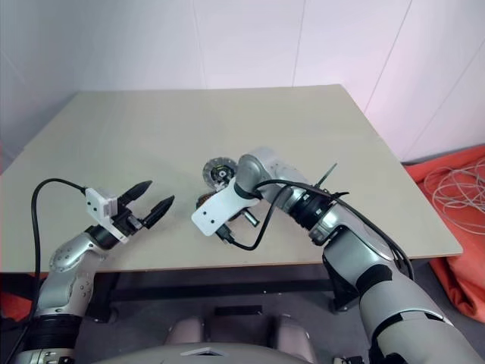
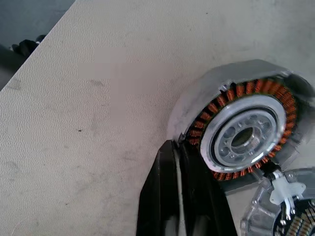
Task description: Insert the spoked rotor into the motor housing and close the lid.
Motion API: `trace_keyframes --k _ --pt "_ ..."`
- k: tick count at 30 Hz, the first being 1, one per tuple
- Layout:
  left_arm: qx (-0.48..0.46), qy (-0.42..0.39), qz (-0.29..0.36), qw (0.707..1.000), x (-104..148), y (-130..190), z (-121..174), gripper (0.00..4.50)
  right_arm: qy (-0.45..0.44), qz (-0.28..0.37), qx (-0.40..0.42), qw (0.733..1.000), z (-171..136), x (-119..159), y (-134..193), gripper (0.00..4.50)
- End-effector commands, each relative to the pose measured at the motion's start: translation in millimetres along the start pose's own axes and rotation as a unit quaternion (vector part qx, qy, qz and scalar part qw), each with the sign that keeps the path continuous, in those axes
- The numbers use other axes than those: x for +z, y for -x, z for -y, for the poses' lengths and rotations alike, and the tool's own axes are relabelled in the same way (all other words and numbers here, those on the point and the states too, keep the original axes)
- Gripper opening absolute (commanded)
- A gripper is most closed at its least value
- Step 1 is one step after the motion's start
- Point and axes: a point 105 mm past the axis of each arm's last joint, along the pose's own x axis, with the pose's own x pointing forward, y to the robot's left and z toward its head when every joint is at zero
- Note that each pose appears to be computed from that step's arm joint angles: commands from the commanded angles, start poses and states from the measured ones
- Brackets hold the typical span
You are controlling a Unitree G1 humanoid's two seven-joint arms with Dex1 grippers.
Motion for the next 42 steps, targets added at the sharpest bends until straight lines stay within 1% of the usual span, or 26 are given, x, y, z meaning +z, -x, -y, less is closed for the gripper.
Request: trace_keyframes --k 1,6,9,11,13,15,18,20,21,23,25,27,28,30,31,33,34,35,36,38,40,42 --pt "-0.004 -0.018 0.016 1.000 9.9 -3.6 -0.7 4.50 0.010 0.005 -0.019 1.000 7.4 6.9 12.0 1.24" --pt "-0.004 -0.018 0.017 1.000 9.9 -4.4 -0.3 4.50 0.007 0.006 -0.019 1.000 8.0 8.7 14.0 2.93" --pt "-0.005 -0.018 0.018 1.000 9.7 -4.9 0.0 4.50 0.010 0.002 -0.026 1.000 10.5 8.9 21.9 3.97" --pt "-0.005 -0.018 0.018 1.000 9.6 -5.3 0.2 4.50 0.010 0.003 -0.028 1.000 10.6 10.0 31.8 4.48" --pt "-0.006 -0.018 0.019 1.000 9.9 -5.9 0.2 4.50 -0.006 0.024 -0.036 0.999 11.2 14.9 44.4 4.48" --pt "-0.007 -0.018 0.019 1.000 10.2 -6.4 -0.1 4.50 -0.027 0.039 -0.055 0.997 11.9 13.8 56.4 4.48" --pt "-0.008 -0.018 0.019 1.000 10.5 -5.5 -1.4 4.50 -0.079 0.062 -0.080 0.992 4.9 4.5 67.4 4.48" --pt "-0.009 -0.020 0.016 1.000 11.5 -4.1 -3.5 4.50 -0.133 0.101 -0.092 0.982 -5.8 0.1 72.6 4.48" --pt "-0.010 -0.021 0.014 1.000 12.5 -3.2 -4.8 4.50 -0.171 0.125 -0.103 0.972 -10.8 -2.9 75.2 4.48" --pt "-0.013 -0.026 0.012 0.999 16.2 -2.5 -7.2 4.50 -0.267 0.173 -0.125 0.940 -27.3 -16.8 78.3 4.48" --pt "-0.009 -0.033 0.016 0.999 20.7 -1.8 -9.2 4.50 -0.350 0.208 -0.147 0.901 -42.9 -32.1 78.9 4.48" --pt "0.001 -0.033 0.024 0.999 23.9 0.3 -10.8 4.50 -0.411 0.233 -0.176 0.863 -52.2 -45.1 79.0 4.48" --pt "0.007 -0.031 0.027 0.999 23.8 2.1 -10.9 4.50 -0.451 0.247 -0.197 0.835 -56.5 -54.2 79.1 4.48" --pt "0.012 -0.027 0.028 0.999 22.2 4.8 -9.0 4.50 -0.493 0.261 -0.233 0.796 -63.8 -66.4 80.1 4.48" --pt "0.012 -0.026 0.026 0.999 21.3 5.7 -7.4 4.50 -0.501 0.265 -0.247 0.786 -66.5 -69.5 81.0 4.48" --pt "0.013 -0.023 0.025 0.999 19.9 7.2 -5.0 4.50 -0.534 0.282 -0.286 0.744 -69.2 -79.5 84.6 4.48" --pt "0.014 -0.023 0.025 0.999 19.7 7.2 -4.8 4.50 -0.545 0.283 -0.307 0.727 -70.0 -84.9 85.9 4.48" --pt "0.015 -0.023 0.026 0.999 19.7 6.4 -5.0 4.50 -0.564 0.287 -0.327 0.702 -71.1 -91.5 86.4 4.48" --pt "0.015 -0.024 0.027 0.999 20.3 5.0 -5.7 4.50 -0.576 0.286 -0.343 0.685 -71.8 -96.9 86.1 4.48" --pt "0.015 -0.025 0.030 0.999 21.7 2.1 -6.6 4.50 -0.589 0.272 -0.373 0.663 -72.7 -106.0 83.6 4.48" --pt "0.013 -0.026 0.031 0.999 22.4 -0.5 -7.0 4.50 -0.594 0.249 -0.397 0.654 -74.7 -113.7 79.5 4.48" --pt "0.011 -0.026 0.031 0.999 22.9 -1.8 -8.0 4.50 -0.582 0.259 -0.422 0.645 -72.7 -114.4 79.8 4.48"
